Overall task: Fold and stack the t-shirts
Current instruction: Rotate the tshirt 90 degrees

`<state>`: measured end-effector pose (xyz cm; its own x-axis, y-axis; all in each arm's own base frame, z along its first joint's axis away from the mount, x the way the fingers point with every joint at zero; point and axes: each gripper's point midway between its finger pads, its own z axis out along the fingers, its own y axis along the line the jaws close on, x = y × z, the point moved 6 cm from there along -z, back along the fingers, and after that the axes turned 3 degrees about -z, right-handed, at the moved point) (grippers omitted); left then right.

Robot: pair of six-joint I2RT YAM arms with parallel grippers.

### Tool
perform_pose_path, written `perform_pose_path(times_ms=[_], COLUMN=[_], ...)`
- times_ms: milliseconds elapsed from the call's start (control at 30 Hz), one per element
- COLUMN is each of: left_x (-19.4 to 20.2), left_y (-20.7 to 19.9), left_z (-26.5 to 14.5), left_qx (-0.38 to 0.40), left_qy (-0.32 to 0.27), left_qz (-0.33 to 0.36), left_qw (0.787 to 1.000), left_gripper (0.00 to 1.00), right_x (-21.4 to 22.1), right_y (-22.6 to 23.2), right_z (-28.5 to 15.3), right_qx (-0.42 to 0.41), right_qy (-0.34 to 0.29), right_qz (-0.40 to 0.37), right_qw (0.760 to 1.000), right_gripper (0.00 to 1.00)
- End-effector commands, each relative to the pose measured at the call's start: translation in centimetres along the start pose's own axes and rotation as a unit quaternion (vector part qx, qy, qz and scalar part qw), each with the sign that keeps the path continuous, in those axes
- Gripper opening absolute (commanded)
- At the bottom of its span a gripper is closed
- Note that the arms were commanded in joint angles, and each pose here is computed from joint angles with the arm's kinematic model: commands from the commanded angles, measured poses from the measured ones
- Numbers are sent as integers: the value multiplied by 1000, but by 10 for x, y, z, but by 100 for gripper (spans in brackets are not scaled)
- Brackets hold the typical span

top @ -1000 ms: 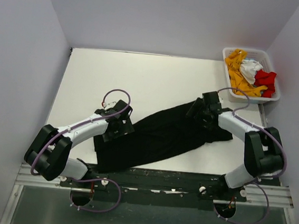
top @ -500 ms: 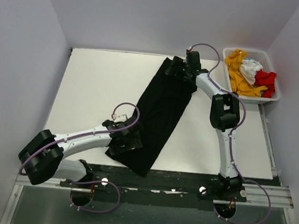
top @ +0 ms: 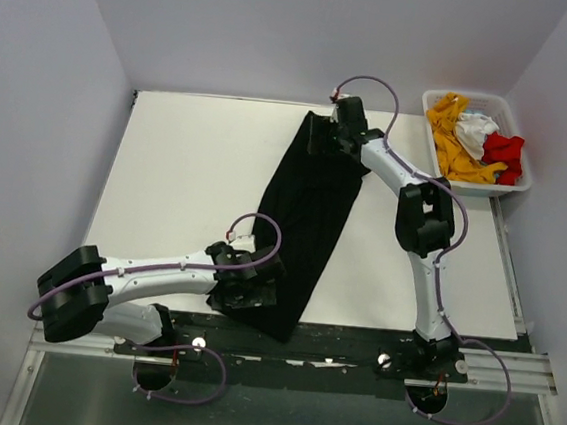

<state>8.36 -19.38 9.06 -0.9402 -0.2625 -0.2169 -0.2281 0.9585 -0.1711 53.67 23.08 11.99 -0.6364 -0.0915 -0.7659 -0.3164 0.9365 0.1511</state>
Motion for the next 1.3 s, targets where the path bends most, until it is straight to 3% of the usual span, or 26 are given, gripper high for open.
perform_pose_path(times_ms=[0,200,333,500,767,967,1267], left_x=[-4,-14,-26,-43,-49,-54,-61], left_y=[0,3,7,5,24,29,52], left_z=[-32,-51,-49,-28,-6,-10,-21], left_qx=[5,69,106,159,93,85,46], left_qy=[-59,-104,-129,-112,-98,-109,-144], left_qz=[30,51,23,-26,-56,-65,-100], left_qw=[998,991,986,981,989,988,983], left_gripper=[99,99,99,99,99,99,99], right_x=[11,37,51,59,79,94,166], right_y=[20,11,5,-3,-19,-13,-21], right_z=[-31,-35,-34,-41,-76,-117,-160], right_qx=[74,150,190,225,291,268,256], right_qy=[7,35,49,58,73,57,98], right_qz=[-63,-75,-88,-89,-66,7,51], right_qw=[995,985,977,969,952,962,960], right_gripper=[100,100,100,100,100,100,100])
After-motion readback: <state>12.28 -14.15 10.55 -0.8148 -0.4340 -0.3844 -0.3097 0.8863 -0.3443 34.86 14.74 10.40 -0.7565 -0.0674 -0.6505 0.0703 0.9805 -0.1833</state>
